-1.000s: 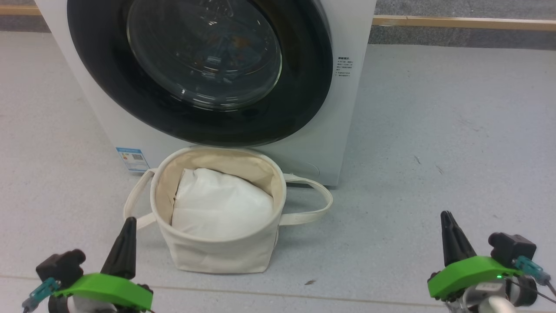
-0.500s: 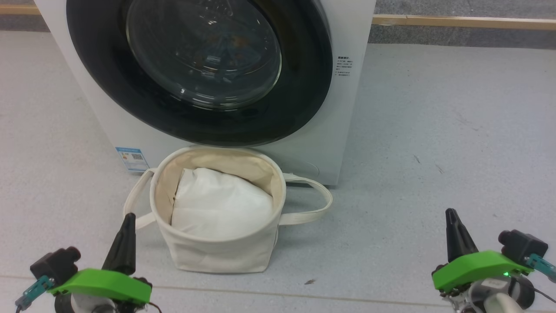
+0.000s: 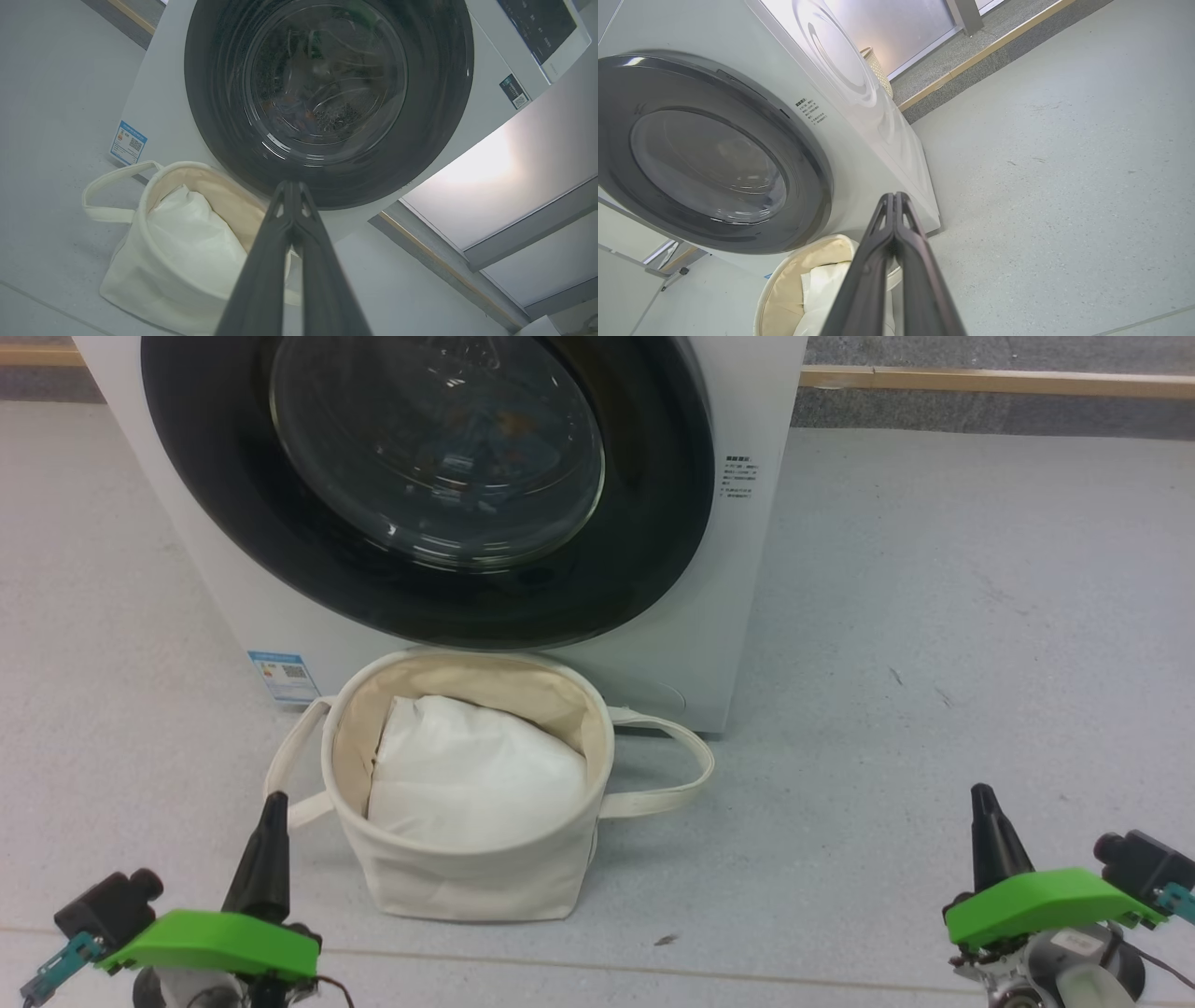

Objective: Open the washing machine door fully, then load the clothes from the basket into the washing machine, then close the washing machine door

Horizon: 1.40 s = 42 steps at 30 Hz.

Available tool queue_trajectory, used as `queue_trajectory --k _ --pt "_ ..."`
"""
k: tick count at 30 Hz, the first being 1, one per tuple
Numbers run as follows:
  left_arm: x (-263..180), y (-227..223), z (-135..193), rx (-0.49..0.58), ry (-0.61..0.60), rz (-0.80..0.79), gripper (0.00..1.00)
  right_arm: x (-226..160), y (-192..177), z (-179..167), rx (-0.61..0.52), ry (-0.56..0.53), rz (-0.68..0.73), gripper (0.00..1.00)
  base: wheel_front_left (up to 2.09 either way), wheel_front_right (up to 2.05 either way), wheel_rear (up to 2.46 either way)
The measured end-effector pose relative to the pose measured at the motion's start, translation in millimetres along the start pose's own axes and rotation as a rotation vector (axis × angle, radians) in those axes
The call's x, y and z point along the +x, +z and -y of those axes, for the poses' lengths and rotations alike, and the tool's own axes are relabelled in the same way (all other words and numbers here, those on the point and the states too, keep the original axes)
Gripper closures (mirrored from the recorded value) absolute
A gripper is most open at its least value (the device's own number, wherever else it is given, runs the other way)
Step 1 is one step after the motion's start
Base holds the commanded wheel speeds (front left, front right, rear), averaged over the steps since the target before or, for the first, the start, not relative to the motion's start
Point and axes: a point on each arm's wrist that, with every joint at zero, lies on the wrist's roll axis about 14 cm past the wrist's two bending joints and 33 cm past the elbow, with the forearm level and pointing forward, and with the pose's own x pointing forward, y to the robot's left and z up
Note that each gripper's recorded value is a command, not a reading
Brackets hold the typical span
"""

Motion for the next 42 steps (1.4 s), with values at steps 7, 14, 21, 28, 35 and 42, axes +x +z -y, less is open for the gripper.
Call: queue_trajectory --k 7,14,21,28,35,42 --pt "-0.5 -1.4 1.1 -0.065 0.004 -0.006 1.0 0.5 0.3 0.8 0.074 -0.012 -0.004 1.0 0.0 0.0 0.0" --pt "-1.3 -2.7 0.2 -0.133 0.015 -0.01 1.0 0.8 2.6 2.4 0.15 -0.024 0.002 1.0 0.0 0.0 0.0" --pt "-3.5 -4.7 -1.1 -0.202 0.025 -0.014 1.0 1.1 3.0 2.8 0.224 -0.032 0.001 1.0 0.0 0.0 0.0" --pt "-3.1 -5.3 1.3 -0.269 0.023 -0.021 1.0 1.2 6.9 5.2 0.295 -0.041 0.013 1.0 0.0 0.0 0.0" --pt "-4.1 -7.5 1.3 -0.329 0.028 -0.028 1.0 0.2 6.6 7.0 0.358 -0.049 0.011 1.0 0.0 0.0 0.0" --pt "-6.8 -8.9 -0.6 -0.394 0.037 -0.031 1.0 -2.0 5.0 9.2 0.431 -0.058 0.005 1.0 0.0 0.0 0.0"
